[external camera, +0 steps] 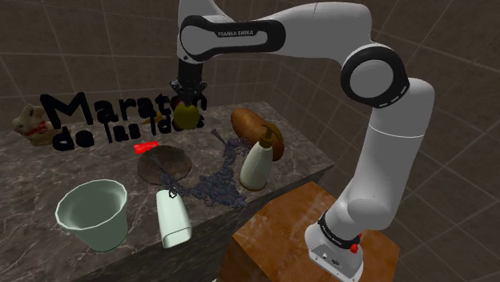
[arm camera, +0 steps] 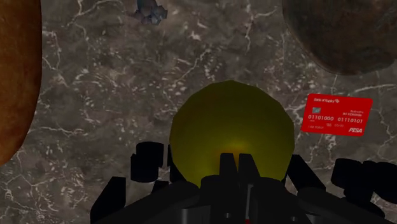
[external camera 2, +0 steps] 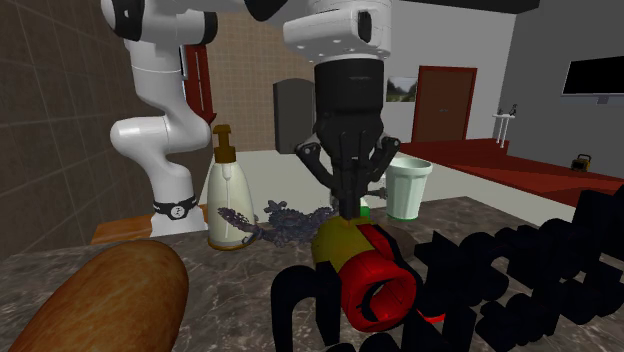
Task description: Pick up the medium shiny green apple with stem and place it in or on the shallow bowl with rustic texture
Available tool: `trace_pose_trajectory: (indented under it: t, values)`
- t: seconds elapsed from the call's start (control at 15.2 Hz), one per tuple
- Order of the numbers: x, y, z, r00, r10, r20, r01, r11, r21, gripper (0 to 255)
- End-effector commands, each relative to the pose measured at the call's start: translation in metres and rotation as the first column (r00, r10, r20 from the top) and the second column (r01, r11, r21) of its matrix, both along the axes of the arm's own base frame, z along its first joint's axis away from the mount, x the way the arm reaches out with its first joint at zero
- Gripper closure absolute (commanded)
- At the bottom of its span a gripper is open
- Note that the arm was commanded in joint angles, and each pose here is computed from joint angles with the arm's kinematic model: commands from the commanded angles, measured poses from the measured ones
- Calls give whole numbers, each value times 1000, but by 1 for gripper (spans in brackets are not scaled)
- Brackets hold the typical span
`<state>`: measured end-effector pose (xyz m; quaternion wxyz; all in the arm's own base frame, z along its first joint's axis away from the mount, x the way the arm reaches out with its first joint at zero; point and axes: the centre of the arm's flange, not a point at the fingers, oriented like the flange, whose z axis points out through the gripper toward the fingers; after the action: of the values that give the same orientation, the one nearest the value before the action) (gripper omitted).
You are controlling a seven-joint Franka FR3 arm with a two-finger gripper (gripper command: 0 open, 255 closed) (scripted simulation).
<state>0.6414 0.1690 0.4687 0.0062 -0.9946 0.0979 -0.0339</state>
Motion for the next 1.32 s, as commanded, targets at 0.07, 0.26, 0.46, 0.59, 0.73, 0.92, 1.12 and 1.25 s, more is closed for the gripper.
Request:
trace_pose_trajectory:
  t: [0.07, 0.26, 0.46, 0.59, 0.73, 0.92, 1.12, 1.25]
  values:
    - [0, 0, 17, 1000, 0, 0, 0, 1000, 0, 255]
    - [0, 0, 33, 1000, 0, 0, 0, 1000, 0, 255]
    - [0, 0, 48, 1000, 0, 0, 0, 1000, 0, 255]
    - [-7, 10, 53, 1000, 0, 0, 0, 1000, 0, 255]
    - [-21, 30, 63, 1000, 0, 0, 0, 1000, 0, 255]
    - [-43, 61, 77, 1000, 0, 0, 0, 1000, 0, 255]
    - [-64, 91, 91, 1000, 0, 0, 0, 1000, 0, 255]
    - [-79, 111, 100, 1000, 0, 0, 0, 1000, 0, 255]
